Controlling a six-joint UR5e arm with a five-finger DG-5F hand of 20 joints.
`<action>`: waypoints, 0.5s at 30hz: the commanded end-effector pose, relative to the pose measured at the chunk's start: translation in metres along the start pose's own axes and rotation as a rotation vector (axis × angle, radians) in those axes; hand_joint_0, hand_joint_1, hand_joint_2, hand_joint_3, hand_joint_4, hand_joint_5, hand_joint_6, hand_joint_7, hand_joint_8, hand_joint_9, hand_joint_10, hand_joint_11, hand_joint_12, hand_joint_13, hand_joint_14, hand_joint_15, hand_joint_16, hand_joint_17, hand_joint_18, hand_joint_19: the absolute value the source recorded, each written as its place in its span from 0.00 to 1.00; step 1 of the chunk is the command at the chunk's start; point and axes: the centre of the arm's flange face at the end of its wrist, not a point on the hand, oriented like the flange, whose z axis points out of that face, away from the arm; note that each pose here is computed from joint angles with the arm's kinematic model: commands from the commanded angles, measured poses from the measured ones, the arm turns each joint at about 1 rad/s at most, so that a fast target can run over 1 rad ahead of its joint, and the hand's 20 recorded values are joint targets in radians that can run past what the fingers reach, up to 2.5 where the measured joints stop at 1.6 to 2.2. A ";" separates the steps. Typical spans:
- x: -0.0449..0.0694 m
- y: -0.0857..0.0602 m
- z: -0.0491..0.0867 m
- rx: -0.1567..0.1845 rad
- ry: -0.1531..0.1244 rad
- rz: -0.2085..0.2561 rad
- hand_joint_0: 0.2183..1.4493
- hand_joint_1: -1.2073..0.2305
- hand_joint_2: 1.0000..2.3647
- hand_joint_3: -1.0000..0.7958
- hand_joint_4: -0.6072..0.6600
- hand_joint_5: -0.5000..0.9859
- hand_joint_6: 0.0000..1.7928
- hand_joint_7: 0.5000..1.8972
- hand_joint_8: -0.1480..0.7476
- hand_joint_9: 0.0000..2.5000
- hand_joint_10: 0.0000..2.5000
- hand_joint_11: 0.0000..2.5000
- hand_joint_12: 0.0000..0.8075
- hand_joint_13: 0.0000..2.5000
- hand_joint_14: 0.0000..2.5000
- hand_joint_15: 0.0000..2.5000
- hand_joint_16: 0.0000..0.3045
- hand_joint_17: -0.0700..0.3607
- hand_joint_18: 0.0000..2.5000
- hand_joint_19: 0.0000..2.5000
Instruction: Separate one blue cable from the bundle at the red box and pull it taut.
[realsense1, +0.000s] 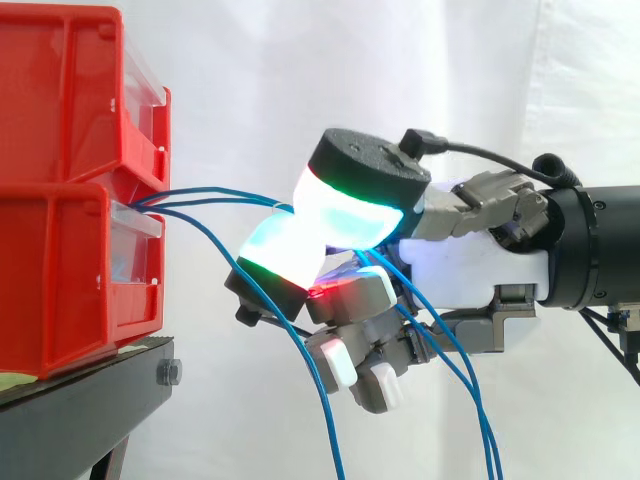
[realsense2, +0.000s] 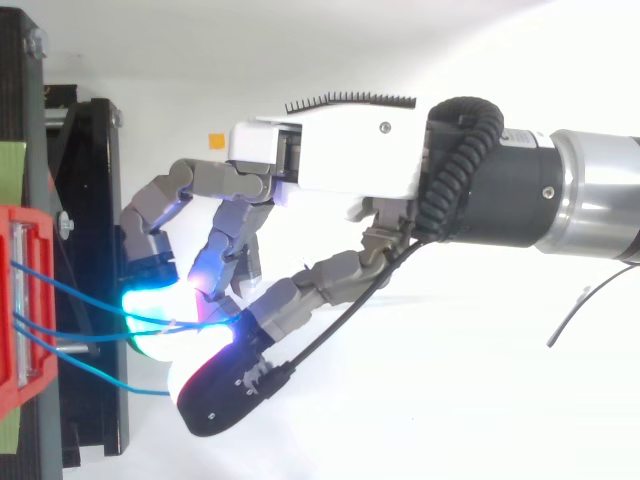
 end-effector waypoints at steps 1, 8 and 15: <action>0.000 0.000 0.000 0.001 0.000 0.003 0.26 0.30 0.00 0.28 0.58 0.22 0.50 0.45 0.50 0.47 0.01 0.52 0.48 0.42 0.01 0.30 0.18 0.45 0.40 0.36; 0.000 0.000 0.000 0.004 0.001 0.003 0.26 0.40 0.00 0.28 0.58 0.22 0.50 0.43 0.51 0.47 0.01 0.52 0.49 0.42 0.01 0.30 0.19 0.46 0.40 0.36; 0.000 0.000 0.000 0.004 0.001 0.006 0.35 0.32 0.01 0.38 0.55 0.22 0.50 0.50 0.50 0.46 0.01 0.52 0.48 0.42 0.01 0.31 0.17 0.44 0.40 0.37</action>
